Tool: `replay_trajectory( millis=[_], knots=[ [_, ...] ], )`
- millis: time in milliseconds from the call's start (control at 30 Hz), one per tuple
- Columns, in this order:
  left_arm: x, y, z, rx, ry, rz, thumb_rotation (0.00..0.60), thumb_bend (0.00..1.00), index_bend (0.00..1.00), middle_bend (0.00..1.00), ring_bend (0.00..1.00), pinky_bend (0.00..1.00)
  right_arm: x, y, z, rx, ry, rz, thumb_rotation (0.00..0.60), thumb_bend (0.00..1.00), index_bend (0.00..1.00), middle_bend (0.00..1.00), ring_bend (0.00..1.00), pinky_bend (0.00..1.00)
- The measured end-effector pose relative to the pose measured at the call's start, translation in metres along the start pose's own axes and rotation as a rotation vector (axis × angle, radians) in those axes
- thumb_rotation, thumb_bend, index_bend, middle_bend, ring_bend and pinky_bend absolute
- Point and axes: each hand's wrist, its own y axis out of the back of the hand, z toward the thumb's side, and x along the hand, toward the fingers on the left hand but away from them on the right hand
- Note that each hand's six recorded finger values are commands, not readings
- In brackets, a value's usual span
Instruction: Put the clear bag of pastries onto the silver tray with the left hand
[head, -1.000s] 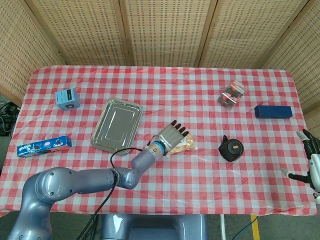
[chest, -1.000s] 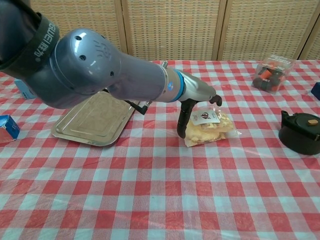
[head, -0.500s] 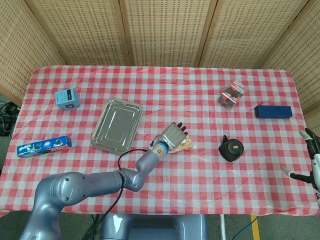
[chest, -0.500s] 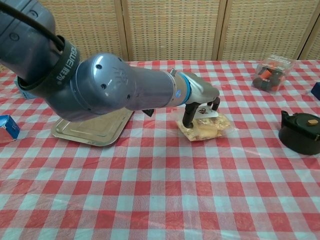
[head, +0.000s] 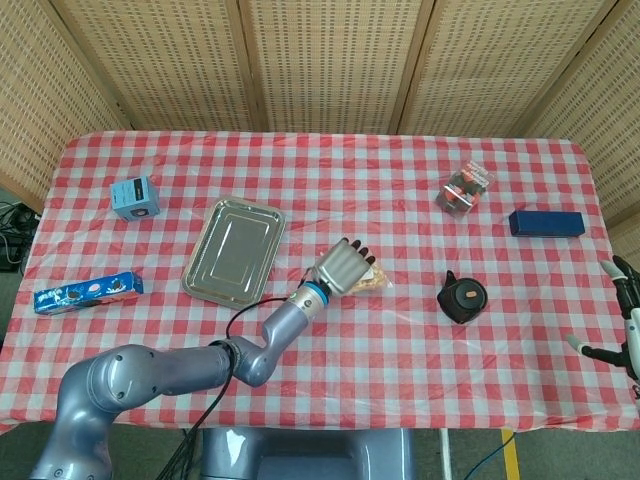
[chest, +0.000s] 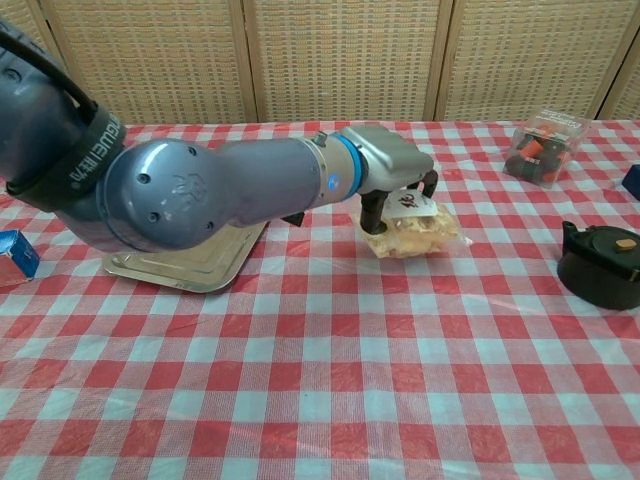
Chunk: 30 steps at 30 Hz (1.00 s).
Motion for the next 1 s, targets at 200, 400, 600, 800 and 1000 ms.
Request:
replay_trajectory(
  millis=[200,400,600,800,1000],
  knots=[
    [-0.016,0.014,-0.026,-0.022,0.031,0.055,0.600,0.42,0.43,0.20,0.18,0.35,0.001,0.000,0.004,0.005,0.011,-0.002,0.600,0.05,0.00,0.00,0.00,0.00],
    [-0.046,0.021,-0.069,-0.034,0.095,0.095,0.600,0.42,0.43,0.20,0.18,0.35,0.004,-0.001,0.010,0.017,0.030,-0.004,0.600,0.05,0.00,0.00,0.00,0.00],
    [-0.090,0.005,-0.131,-0.044,0.210,0.092,0.600,0.42,0.44,0.20,0.18,0.35,0.007,-0.002,0.017,0.034,0.050,-0.003,0.600,0.05,0.00,0.00,0.00,0.00],
    [-0.132,-0.027,-0.180,-0.094,0.317,0.055,0.600,0.42,0.45,0.20,0.18,0.35,0.010,-0.005,0.026,0.048,0.072,-0.002,0.600,0.05,0.00,0.00,0.00,0.00],
    [-0.160,-0.055,-0.210,-0.141,0.382,0.022,0.600,0.42,0.45,0.20,0.18,0.35,0.012,-0.006,0.031,0.061,0.082,-0.006,0.600,0.05,0.00,0.00,0.00,0.00]
  ],
)
